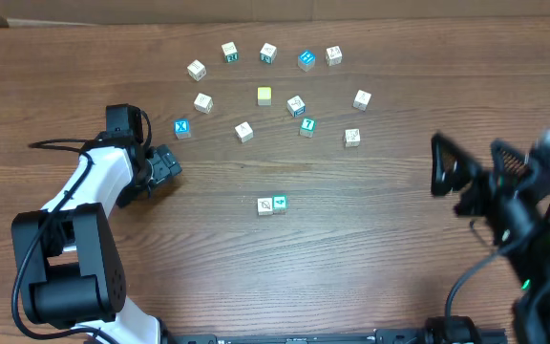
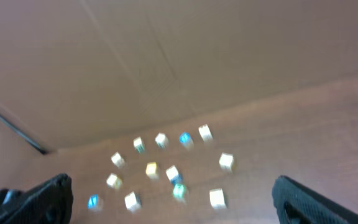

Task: Form a horizontal line
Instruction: 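Swing the right gripper up and over to the green 7 block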

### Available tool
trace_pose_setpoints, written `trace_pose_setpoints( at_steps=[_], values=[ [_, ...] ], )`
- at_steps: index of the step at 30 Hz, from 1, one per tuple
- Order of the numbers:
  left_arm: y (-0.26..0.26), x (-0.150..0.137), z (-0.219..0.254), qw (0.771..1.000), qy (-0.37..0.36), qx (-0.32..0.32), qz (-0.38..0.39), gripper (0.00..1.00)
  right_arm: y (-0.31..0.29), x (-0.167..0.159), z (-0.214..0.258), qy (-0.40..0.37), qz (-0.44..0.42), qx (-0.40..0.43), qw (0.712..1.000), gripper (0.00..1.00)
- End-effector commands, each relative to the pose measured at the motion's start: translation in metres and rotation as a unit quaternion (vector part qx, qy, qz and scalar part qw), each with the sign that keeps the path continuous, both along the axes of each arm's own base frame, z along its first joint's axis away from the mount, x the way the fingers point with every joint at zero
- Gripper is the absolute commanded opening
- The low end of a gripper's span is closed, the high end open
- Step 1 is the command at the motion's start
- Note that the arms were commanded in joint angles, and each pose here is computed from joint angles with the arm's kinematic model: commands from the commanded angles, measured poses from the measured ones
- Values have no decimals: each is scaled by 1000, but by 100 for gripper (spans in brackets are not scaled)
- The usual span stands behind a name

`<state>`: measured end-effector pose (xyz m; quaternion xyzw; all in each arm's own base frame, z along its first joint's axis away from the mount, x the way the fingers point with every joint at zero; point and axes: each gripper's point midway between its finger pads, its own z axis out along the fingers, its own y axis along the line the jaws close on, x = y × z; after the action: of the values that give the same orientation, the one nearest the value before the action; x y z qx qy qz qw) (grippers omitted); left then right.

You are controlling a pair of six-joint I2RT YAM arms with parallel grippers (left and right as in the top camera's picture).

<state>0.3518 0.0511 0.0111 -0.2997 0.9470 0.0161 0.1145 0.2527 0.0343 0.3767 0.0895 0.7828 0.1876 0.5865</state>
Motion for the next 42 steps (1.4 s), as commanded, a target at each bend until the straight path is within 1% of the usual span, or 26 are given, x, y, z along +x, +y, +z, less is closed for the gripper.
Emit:
trace_pose_setpoints(
  at_steps=[1,4,5,8,12,14,17,20,23,25,26,27,28,29,30,32,33,39,41,42],
  values=[
    [3,-3,-5,1000,8,4,1,99,0,32,33,38,6,-22,999,100],
    [3,-3,-5,1000,8,4,1,99,1,62,47,96,9,-28,995,100],
    [3,-3,-5,1000,8,4,1,100,1,78,51,123,10,-29,992,100],
    [3,-3,-5,1000,8,4,1,100,1,109,51,169,11,-29,985,100],
    [3,-3,-5,1000,8,4,1,100,2,144,31,220,12,-29,975,100],
    [3,-3,-5,1000,8,4,1,99,3,160,12,245,14,-29,969,100],
    [3,-3,-5,1000,8,4,1,99,8,176,-14,278,19,-30,960,100],
    [3,-3,-5,1000,8,4,1,99,13,186,-31,298,27,-24,954,100],
    [3,-3,-5,1000,8,4,1,100,22,188,-39,309,48,-11,950,100],
    [3,-3,-5,1000,8,4,1,100,34,187,-37,309,80,10,948,100],
    [3,-3,-5,1000,8,4,1,100,41,186,-34,306,98,21,947,96],
    [3,-3,-5,1000,8,4,1,100,46,185,-32,304,110,29,946,80],
    [3,-3,-5,1000,8,4,1,100,48,184,-32,306,114,39,944,62],
    [3,-3,-5,1000,8,4,1,100,49,183,-32,312,107,51,943,48],
    [3,-3,-5,1000,8,4,1,100,48,182,-33,321,97,65,940,30],
    [3,-3,-5,1000,8,4,1,100,48,180,-36,331,85,73,937,8],
    [3,-3,-5,1000,8,4,1,99,48,179,-38,334,78,69,937,4],
    [3,-3,-5,1000,8,4,1,100,40,171,-55,362,27,11,932,4],
    [3,-3,-5,1000,8,4,1,100,40,170,-60,368,18,-3,930,5],
    [3,-3,-5,1000,8,4,1,100,42,169,-64,373,19,-7,928,10]
  ],
)
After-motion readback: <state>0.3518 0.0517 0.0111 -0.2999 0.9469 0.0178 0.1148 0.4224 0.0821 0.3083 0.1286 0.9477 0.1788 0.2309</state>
